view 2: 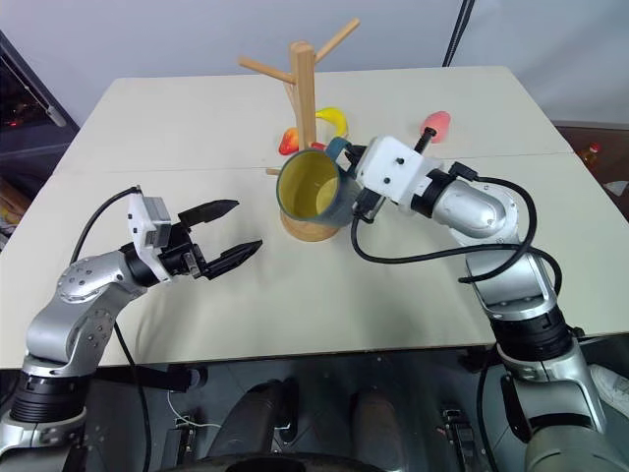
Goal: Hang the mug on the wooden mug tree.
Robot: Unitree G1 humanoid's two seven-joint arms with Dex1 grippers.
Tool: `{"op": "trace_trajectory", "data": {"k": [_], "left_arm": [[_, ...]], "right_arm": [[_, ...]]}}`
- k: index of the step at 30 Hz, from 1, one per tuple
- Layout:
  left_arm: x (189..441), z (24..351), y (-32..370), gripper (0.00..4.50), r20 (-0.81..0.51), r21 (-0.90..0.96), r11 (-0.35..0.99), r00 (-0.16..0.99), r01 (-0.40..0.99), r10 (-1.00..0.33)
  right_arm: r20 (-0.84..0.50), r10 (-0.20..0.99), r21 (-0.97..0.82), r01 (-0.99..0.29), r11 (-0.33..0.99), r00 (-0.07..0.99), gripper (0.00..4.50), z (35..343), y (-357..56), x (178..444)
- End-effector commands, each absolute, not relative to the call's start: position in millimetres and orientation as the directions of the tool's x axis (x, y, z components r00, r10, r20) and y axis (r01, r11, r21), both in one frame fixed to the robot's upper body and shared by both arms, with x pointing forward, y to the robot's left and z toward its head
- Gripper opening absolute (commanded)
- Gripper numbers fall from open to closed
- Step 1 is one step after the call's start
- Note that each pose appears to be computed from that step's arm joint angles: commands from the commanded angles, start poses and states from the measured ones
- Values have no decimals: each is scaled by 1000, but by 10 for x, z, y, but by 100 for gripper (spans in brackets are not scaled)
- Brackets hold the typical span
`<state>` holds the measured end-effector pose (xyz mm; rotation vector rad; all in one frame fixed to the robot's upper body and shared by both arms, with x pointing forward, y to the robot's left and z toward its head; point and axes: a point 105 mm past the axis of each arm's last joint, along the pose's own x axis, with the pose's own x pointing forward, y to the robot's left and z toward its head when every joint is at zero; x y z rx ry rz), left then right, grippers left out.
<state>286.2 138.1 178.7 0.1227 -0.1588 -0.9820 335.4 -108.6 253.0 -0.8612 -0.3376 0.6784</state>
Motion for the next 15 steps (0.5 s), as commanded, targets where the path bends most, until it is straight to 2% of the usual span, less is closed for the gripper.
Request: {"op": "trace_trajectory", "data": {"k": [1, 15], "left_arm": [[2821, 1944, 1390, 450, 115, 209, 541, 529, 814, -841], [2778, 2139, 1359, 450, 159, 200, 533, 509, 822, -846]], "right_arm": [[31, 674, -805, -381, 454, 738, 4, 2647, -1046, 3351], [-55, 675, -803, -435, 408, 736, 4, 2592, -845, 3595]]}}
